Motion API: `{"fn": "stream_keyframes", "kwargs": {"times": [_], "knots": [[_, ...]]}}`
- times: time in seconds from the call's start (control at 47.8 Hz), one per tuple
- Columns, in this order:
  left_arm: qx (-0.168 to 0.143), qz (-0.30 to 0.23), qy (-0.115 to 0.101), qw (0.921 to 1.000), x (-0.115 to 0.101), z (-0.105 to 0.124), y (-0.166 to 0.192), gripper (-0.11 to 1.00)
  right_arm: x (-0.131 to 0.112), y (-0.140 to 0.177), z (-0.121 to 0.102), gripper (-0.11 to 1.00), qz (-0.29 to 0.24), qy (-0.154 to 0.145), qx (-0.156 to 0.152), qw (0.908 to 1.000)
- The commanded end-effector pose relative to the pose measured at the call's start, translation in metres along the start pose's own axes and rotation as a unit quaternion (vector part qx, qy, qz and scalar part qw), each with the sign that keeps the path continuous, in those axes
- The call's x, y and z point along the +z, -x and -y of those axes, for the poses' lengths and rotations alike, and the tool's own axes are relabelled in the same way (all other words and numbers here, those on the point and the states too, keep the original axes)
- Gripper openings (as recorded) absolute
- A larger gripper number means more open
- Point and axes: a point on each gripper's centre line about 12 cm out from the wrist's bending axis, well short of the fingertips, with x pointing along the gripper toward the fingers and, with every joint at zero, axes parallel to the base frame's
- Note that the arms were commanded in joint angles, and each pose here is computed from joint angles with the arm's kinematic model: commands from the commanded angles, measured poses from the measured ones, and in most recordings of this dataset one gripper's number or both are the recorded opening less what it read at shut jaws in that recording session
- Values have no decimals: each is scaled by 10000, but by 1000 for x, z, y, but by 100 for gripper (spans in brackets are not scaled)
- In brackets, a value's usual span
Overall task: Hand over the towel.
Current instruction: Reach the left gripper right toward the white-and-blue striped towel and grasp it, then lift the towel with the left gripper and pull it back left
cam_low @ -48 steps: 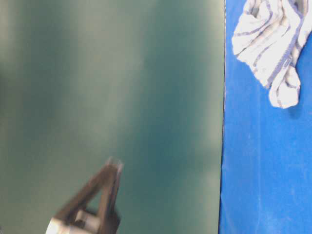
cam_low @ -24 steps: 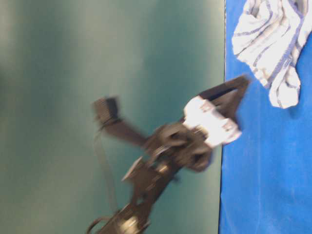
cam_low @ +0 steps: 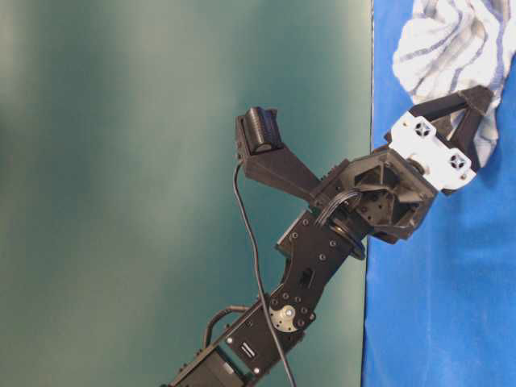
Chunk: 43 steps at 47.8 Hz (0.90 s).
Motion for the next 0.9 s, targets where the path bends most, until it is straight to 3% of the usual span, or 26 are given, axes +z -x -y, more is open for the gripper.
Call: {"fn": "stream_keyframes", "kwargs": {"times": [0.0,0.063,0.23,0.314,0.649,0.88], "knots": [[4,69,13,10000,14,-1,4,88,5,-1,0,0,61,-9,-7,10000],[-5,-54,1,10000,12,0,5,77,5,-1,0,0,69,-9,-7,10000],[-16,-207,-65,9998,12,1,12,31,6,-1,0,0,100,-24,-8,9999],[-13,-130,-114,9998,25,0,25,14,7,-1,0,0,115,-16,-7,9999],[23,919,-405,9949,94,0,130,13,10,0,0,0,176,-24,-7,9998],[-38,1606,-379,9863,105,6,215,13,11,0,0,0,199,-31,-8,9998]]}}
